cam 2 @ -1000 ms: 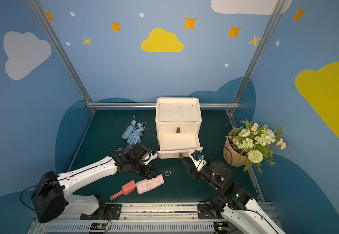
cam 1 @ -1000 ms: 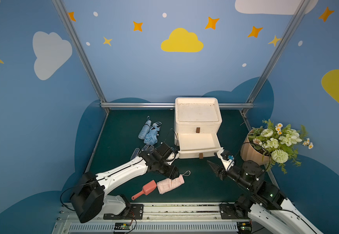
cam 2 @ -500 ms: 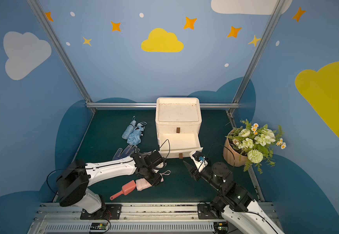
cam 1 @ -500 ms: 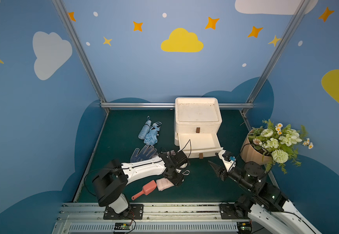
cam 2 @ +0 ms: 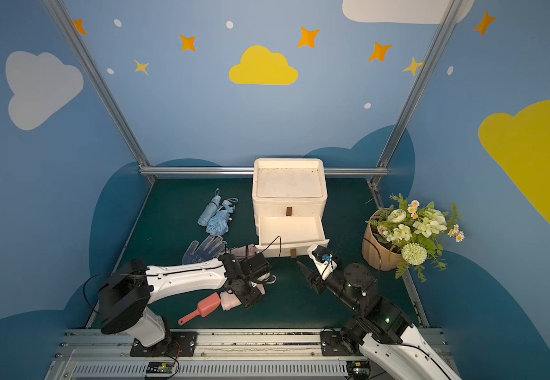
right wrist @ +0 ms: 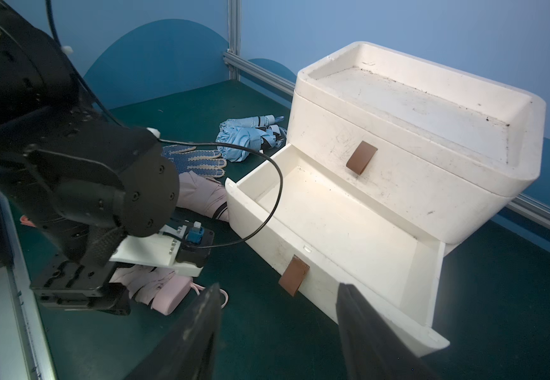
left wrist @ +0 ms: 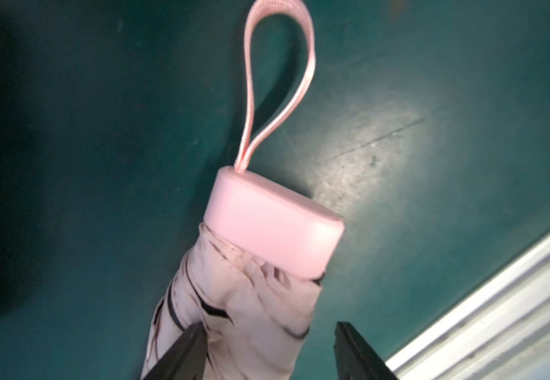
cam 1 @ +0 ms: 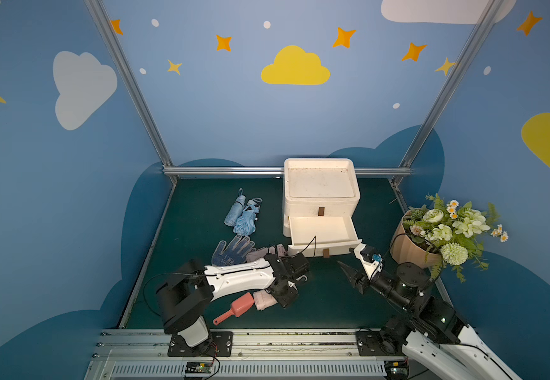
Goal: Place the umbrella in the drawer by color
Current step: Pick up the umbrella from the center of the board.
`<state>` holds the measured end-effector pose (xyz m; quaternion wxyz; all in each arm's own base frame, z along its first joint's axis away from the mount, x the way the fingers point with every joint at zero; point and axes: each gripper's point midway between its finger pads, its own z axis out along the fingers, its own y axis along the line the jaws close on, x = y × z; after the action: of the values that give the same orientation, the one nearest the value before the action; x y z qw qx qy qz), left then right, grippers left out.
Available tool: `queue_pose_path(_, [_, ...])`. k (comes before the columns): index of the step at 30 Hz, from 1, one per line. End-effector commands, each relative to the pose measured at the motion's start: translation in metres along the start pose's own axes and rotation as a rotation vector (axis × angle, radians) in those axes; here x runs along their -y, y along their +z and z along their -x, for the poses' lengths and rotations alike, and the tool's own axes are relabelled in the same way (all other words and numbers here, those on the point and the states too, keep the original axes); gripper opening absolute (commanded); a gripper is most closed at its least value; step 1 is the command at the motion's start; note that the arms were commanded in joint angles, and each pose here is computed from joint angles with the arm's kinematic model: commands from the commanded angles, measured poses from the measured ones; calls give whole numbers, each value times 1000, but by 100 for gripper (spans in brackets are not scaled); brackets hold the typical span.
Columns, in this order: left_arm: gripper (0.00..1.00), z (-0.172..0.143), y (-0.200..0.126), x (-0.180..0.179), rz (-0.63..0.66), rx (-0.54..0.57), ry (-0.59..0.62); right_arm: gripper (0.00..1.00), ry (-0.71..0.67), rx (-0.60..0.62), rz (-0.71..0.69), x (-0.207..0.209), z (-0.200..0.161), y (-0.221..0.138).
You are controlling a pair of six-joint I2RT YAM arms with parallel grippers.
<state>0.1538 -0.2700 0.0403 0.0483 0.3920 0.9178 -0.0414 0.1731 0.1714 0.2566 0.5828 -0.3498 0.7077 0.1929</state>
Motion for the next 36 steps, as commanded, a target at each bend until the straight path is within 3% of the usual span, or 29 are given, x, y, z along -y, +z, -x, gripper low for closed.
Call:
queue_pose_path(1, [66,-10,14,0,10,-75,16,61,-12,21,1,0,4,-3])
queue_pose_path(6, [64,-13,27,-9,74,-110,21,61,-18,25,-12,2,3,-5])
queue_pose_path(7, [59,-13,29,-10,82,-116,22,62,-19,28,-15,2,3,-5])
queue_pose_path(10, [24,-11,28,-13,98,-107,21,62,-19,31,-19,3,4,-5])
queue_pose_path(12, [9,-4,20,-15,115,-72,17,62,-20,34,-21,3,5,-5])
queue_pose_path(14, [3,5,8,-19,135,-19,11,62,-18,33,-22,4,5,-4])
queue_pose_path(17, [2,20,-22,-20,133,88,-5,61,-10,32,-15,2,5,-3])
queue_pose_path(21, [3,42,-80,-29,127,315,-69,61,25,42,10,-2,6,1])
queue_pose_path(24, [2,58,-130,-33,68,561,-126,60,95,57,92,-17,4,12])
queue_pose_path(28, [2,68,-212,-40,-37,1018,-196,62,155,87,229,-40,5,30])
queue_pose_path(31, [3,68,-265,-52,-100,1377,-262,66,208,139,254,-43,18,42])
queue_pose_path(33, [2,67,-287,-60,-110,1493,-299,69,226,179,274,-46,32,49])
queue_pose_path(36, [2,79,-303,-60,-112,1519,-293,69,262,204,310,-51,49,62])
